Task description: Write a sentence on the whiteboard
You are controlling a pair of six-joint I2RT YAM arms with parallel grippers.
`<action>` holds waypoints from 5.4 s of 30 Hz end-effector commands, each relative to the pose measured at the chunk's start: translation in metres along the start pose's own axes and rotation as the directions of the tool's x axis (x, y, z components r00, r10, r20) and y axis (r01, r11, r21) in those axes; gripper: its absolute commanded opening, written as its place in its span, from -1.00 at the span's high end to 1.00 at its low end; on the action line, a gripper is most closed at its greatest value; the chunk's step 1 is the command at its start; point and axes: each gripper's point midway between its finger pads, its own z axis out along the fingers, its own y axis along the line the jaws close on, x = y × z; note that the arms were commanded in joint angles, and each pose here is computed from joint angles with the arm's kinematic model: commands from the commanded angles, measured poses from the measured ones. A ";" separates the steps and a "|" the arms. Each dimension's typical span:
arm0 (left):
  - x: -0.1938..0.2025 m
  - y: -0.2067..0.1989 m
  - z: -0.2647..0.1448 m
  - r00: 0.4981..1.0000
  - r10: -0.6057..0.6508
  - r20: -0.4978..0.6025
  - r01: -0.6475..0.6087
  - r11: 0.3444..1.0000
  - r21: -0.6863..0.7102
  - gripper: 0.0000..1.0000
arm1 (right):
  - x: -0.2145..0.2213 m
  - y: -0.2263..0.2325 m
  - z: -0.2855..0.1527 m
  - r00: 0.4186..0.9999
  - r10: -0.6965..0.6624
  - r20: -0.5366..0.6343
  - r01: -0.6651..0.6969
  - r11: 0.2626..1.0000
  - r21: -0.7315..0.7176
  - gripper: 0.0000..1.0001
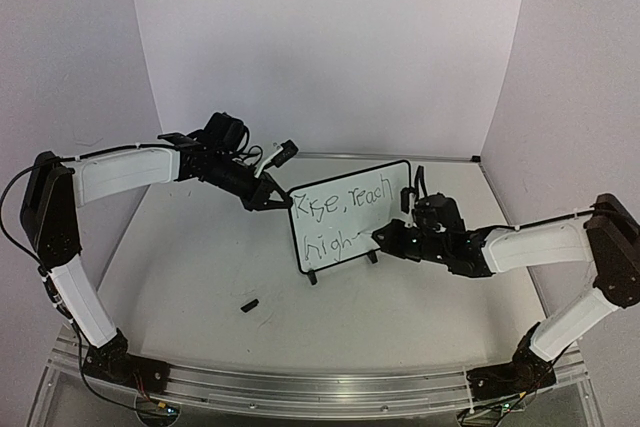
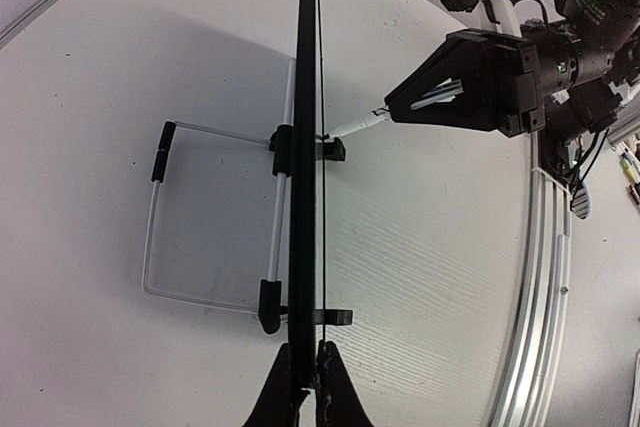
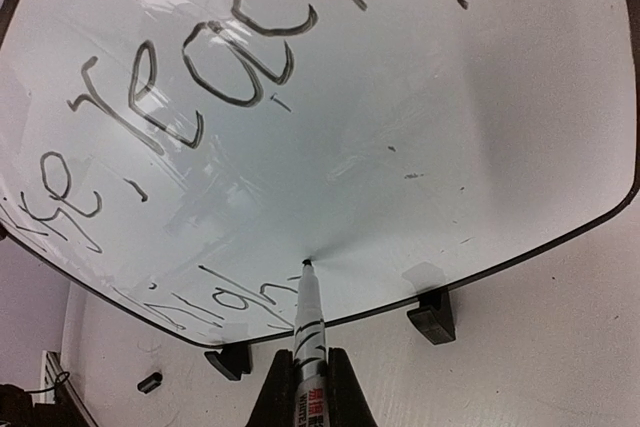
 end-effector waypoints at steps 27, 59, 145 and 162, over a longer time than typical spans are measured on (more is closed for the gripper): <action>0.047 -0.002 0.015 0.985 -0.047 -0.164 0.046 0.999 -0.006 1.00 | 0.009 -0.009 0.010 0.999 0.029 -0.032 -0.028 0.999 0.021 1.00; 0.047 -0.002 0.016 0.985 -0.046 -0.166 0.046 0.999 -0.005 1.00 | -0.017 0.010 -0.018 0.999 -0.003 0.046 0.005 1.000 -0.028 1.00; 0.047 -0.004 0.017 0.984 -0.043 -0.171 0.043 0.999 -0.003 1.00 | -0.027 -0.015 -0.012 0.991 0.059 0.117 -0.071 0.993 0.095 1.00; 0.047 -0.004 0.016 0.985 -0.042 -0.170 0.042 0.999 -0.005 1.00 | -0.011 -0.026 -0.028 0.994 0.053 0.092 -0.061 0.994 0.087 1.00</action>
